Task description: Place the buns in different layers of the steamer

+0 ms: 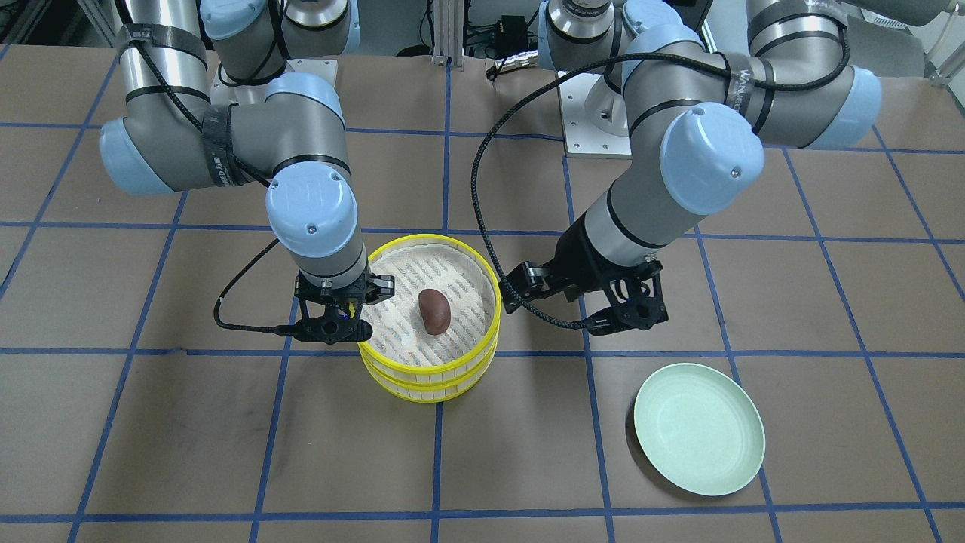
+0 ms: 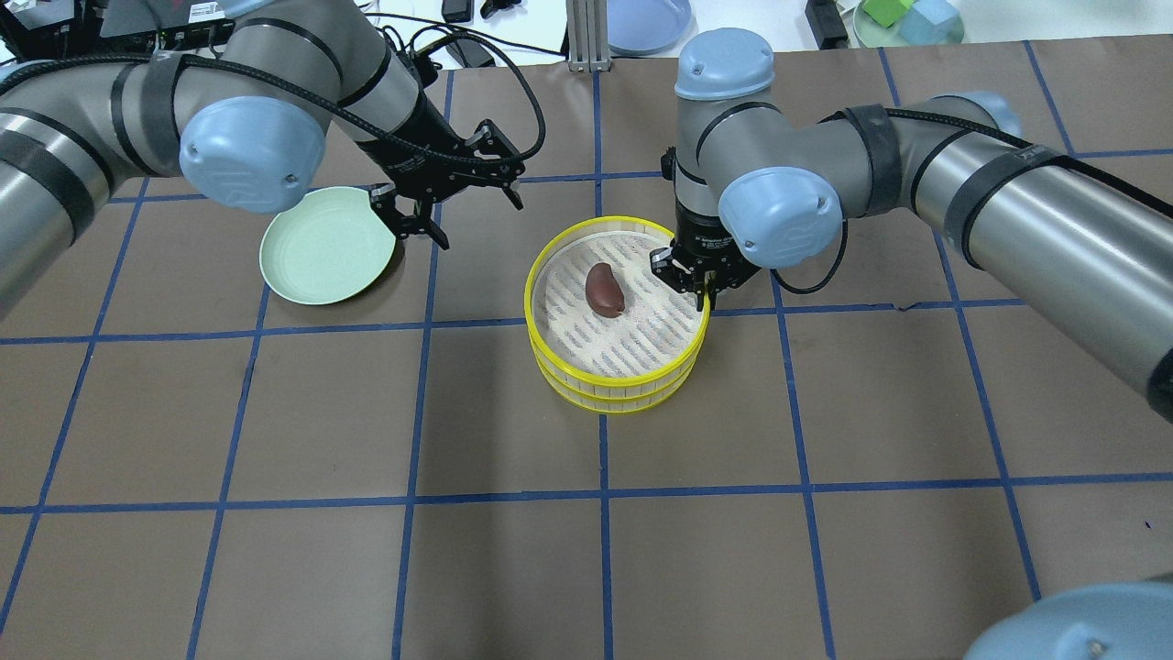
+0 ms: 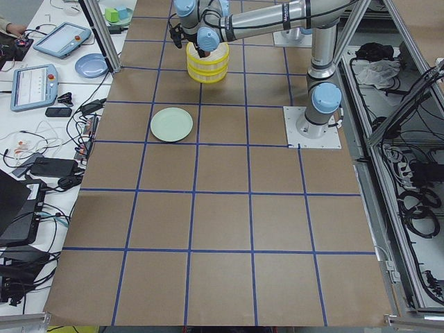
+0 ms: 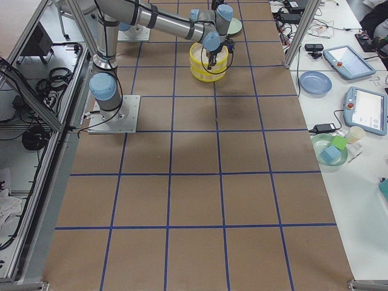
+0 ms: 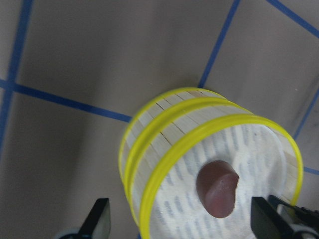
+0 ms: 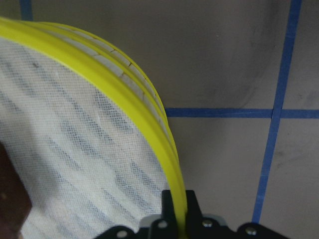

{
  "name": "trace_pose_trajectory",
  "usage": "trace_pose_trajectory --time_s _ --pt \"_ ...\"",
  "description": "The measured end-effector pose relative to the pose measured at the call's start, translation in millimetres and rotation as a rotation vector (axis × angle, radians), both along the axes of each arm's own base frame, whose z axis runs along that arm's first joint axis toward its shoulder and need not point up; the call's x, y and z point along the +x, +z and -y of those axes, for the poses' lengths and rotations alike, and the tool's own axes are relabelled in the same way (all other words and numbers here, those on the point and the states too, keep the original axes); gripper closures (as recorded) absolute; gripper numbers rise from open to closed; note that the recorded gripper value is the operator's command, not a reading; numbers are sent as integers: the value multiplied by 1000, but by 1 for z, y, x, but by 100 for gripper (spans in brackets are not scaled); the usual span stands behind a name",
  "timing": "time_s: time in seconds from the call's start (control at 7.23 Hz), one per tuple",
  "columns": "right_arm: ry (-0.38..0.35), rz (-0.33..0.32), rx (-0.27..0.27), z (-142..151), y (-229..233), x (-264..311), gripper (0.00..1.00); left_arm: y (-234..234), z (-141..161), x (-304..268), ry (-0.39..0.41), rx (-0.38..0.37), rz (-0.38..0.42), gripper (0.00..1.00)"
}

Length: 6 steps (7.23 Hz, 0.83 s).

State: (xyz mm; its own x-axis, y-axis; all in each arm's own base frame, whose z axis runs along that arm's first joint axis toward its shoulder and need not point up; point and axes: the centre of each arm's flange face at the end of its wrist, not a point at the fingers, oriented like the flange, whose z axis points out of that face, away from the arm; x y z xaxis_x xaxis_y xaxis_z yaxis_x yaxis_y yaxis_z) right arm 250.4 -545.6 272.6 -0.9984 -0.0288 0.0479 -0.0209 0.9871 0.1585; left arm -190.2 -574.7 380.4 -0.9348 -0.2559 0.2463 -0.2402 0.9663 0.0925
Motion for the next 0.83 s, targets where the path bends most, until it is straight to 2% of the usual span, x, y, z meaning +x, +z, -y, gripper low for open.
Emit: trace_pose_trajectory --time_s 0.14,0.41,0.55,0.69,0.83 --pt "-2 -2 3 -1 -1 1 100 17 0 22 -79 -51 45 0" --pt "-1 -12 12 -3 -6 0 100 56 4 76 -160 -134 96 0" --pt "-1 -12 14 -4 -7 1 100 77 1 101 -199 -151 141 0" --pt "-3 -11 14 -5 -7 1 32 95 -6 117 -237 -157 196 0" --pt "-9 -13 16 -5 -7 1 0 111 -17 124 -259 -156 246 0"
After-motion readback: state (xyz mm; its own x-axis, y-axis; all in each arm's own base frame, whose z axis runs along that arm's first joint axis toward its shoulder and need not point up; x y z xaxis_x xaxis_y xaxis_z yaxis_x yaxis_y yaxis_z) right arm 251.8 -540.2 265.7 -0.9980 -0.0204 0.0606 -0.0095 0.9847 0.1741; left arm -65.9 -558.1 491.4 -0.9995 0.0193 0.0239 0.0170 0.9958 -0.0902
